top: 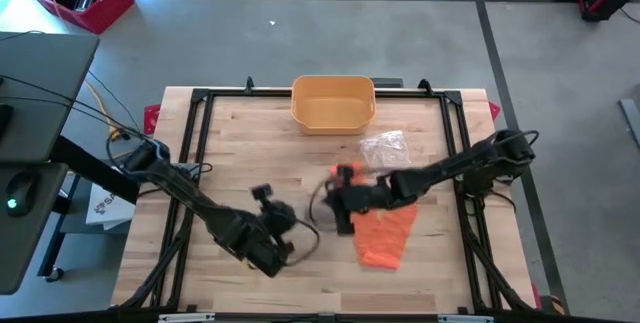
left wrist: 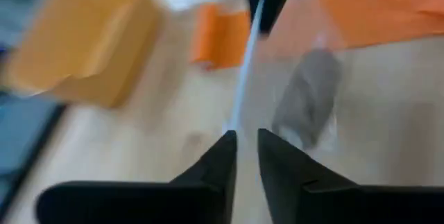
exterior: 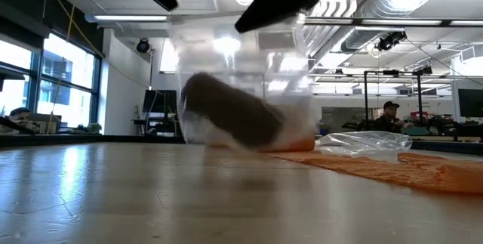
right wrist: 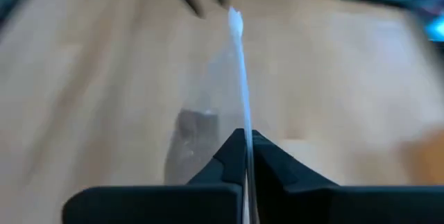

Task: Roll bandage
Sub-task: Put the bottom transparent zip bag with the rolled brown bandage into the yellow bin, then roll the orange bandage

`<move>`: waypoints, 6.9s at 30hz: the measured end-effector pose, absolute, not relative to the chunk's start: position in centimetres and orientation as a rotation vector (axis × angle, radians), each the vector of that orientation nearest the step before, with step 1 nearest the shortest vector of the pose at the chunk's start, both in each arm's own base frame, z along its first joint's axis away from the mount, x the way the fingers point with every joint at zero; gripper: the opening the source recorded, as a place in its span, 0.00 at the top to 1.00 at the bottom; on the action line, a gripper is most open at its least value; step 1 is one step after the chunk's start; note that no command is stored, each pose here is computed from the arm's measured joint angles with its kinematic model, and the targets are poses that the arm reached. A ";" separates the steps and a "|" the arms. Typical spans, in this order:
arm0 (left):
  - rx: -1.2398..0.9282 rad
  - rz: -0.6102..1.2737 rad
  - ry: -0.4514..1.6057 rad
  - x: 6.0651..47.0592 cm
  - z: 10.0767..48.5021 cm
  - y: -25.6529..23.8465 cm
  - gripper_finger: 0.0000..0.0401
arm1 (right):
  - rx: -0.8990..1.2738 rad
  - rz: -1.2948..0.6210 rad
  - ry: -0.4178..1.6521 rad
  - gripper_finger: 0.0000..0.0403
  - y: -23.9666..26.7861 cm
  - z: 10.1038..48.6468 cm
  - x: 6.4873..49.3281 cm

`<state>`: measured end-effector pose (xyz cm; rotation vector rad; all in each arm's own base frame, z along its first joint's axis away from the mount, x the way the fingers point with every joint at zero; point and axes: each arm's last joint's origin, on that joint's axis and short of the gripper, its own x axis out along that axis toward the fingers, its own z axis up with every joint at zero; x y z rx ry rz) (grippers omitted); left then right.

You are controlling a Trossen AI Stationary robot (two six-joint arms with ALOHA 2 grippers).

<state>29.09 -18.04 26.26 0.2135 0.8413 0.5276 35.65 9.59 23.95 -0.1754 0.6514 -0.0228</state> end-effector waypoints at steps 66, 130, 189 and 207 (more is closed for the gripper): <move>-0.190 0.779 0.330 25.0 16.4 -15.2 0.86 | 0.001 0.054 0.758 0.52 0.1 33.2 31.8; -0.512 0.465 0.385 36.5 9.5 0.8 0.65 | 0.229 -0.086 0.753 0.52 -2.9 10.5 25.8; -0.221 0.576 0.388 34.6 8.4 -2.6 0.98 | 0.028 0.233 0.831 1.00 23.8 26.5 18.7; -0.239 0.519 0.378 34.2 8.4 -5.6 0.98 | -0.182 0.593 0.443 1.00 38.2 38.7 13.3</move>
